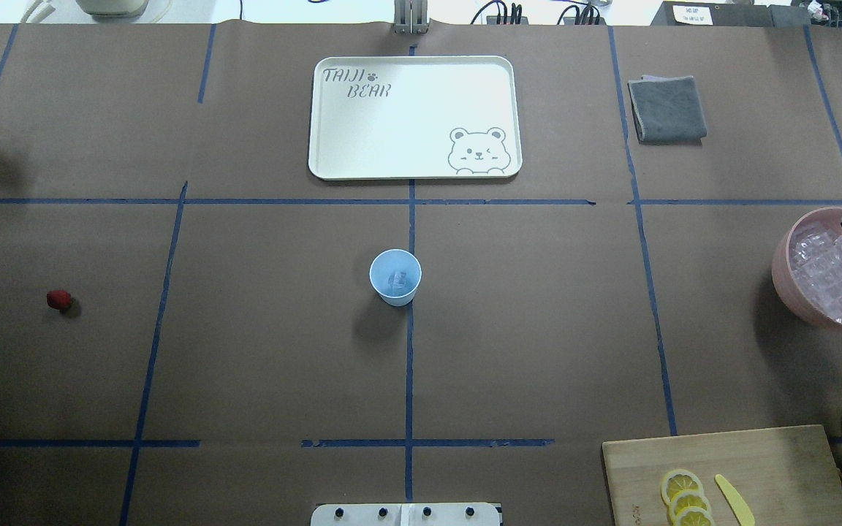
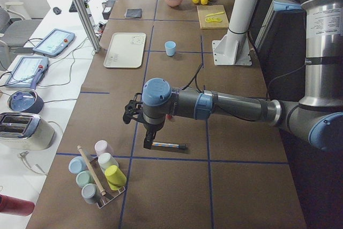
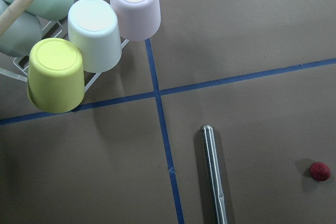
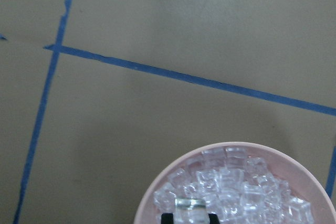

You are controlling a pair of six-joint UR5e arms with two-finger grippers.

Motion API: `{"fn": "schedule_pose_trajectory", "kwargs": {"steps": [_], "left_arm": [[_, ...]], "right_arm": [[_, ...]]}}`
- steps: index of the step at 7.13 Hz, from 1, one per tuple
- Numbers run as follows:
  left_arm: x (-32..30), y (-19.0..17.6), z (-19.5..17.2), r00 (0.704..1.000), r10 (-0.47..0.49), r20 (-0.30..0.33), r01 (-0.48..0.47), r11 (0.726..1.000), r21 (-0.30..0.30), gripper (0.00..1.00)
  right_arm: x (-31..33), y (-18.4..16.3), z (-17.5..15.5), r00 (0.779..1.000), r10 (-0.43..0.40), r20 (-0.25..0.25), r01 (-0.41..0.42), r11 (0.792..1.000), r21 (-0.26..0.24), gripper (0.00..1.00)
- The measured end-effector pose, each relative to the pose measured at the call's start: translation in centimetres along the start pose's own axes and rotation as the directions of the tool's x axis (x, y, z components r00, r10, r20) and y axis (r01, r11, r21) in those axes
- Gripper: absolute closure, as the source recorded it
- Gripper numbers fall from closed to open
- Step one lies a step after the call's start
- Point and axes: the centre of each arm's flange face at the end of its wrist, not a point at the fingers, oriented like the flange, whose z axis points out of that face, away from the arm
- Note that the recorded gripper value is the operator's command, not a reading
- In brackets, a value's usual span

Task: Mash ice and strawberries in cup
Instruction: 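Grasp a third ice cube from the bowl with the right gripper, then carry the ice cube with the right gripper over the light-blue cup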

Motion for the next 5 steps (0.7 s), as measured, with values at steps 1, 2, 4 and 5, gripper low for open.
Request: {"fn": "schedule_pose_trajectory", "kwargs": {"steps": [1, 2, 4, 5], "left_arm": [[0.0, 0.0, 0.0, 1.0, 0.0, 0.0, 0.0, 1.0, 0.0, 0.0], [0.0, 0.1, 0.0, 1.0, -0.001, 0.0, 0.001, 1.0, -0.001, 0.0], [-0.1, 0.1, 0.1, 1.0, -0.001, 0.002, 0.001, 1.0, -0.002, 0.0], [-0.1, 0.2, 0.1, 1.0, -0.001, 0.003, 0.001, 1.0, -0.003, 0.0]], "right_arm": [[-3.5, -2.2, -0.8, 1.0, -0.009, 0.009, 0.009, 1.0, 0.0, 1.0], [-7.7, -4.1, -0.7, 1.0, -0.004, 0.023, 0.004, 1.0, -0.002, 1.0], [-18.7, -6.4, 1.0, 0.999, 0.021, 0.034, -0.021, 1.0, 0.003, 1.0], [-24.9, -6.7, 2.3, 0.999, 0.036, 0.03, -0.037, 0.999, 0.005, 1.0]]}}
